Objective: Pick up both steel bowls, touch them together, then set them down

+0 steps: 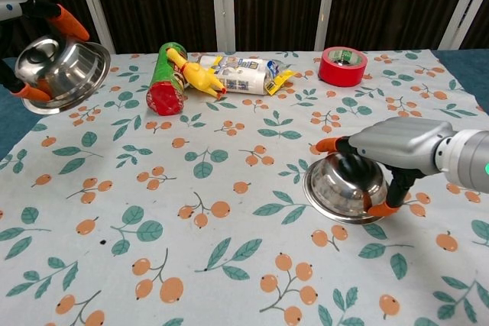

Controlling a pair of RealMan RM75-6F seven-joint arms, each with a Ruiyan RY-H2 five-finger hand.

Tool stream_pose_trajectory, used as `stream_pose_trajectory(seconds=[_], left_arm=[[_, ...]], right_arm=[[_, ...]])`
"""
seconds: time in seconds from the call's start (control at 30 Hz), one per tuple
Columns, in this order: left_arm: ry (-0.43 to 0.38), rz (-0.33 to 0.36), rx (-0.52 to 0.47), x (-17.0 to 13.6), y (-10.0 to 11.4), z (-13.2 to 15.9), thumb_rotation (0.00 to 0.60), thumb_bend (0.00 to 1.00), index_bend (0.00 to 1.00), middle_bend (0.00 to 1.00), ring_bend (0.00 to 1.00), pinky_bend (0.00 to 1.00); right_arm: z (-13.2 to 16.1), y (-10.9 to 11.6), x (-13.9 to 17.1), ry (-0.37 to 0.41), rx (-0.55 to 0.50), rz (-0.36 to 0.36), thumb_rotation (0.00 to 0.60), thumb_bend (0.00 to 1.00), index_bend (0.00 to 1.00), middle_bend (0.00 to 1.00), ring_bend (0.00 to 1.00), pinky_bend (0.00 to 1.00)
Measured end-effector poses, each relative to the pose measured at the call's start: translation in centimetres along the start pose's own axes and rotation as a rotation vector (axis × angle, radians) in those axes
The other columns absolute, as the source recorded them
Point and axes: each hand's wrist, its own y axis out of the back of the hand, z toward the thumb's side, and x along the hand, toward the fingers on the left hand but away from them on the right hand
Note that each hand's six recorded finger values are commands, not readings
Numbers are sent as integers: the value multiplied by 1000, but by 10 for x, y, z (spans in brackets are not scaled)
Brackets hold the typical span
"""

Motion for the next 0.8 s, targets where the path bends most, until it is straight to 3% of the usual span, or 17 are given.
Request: stream_pose_trajectory(seconds=[0.17, 0.3, 0.5, 0.8], left_arm=[[-2, 1, -2, 0, 0, -1, 600, 318, 414, 582, 421, 608], [-3, 2, -4, -1, 0, -2, 600, 318, 414, 584, 421, 608], [-7, 4, -4, -1, 0, -1, 600, 318, 416, 585, 421, 608], [-27, 21, -8, -1, 3, 4, 600, 319, 423, 587, 421, 611]], right_arm=[[1, 0, -1, -10, 5, 3, 600, 316, 478, 496, 530, 790], [1, 3, 0, -23, 5, -12, 600, 362, 651, 640, 682, 918], [1, 9, 5, -37, 3, -36, 600, 384, 751, 729, 769, 999], [-11, 37, 15, -55, -85, -134, 600, 392, 819, 784, 824, 1000]])
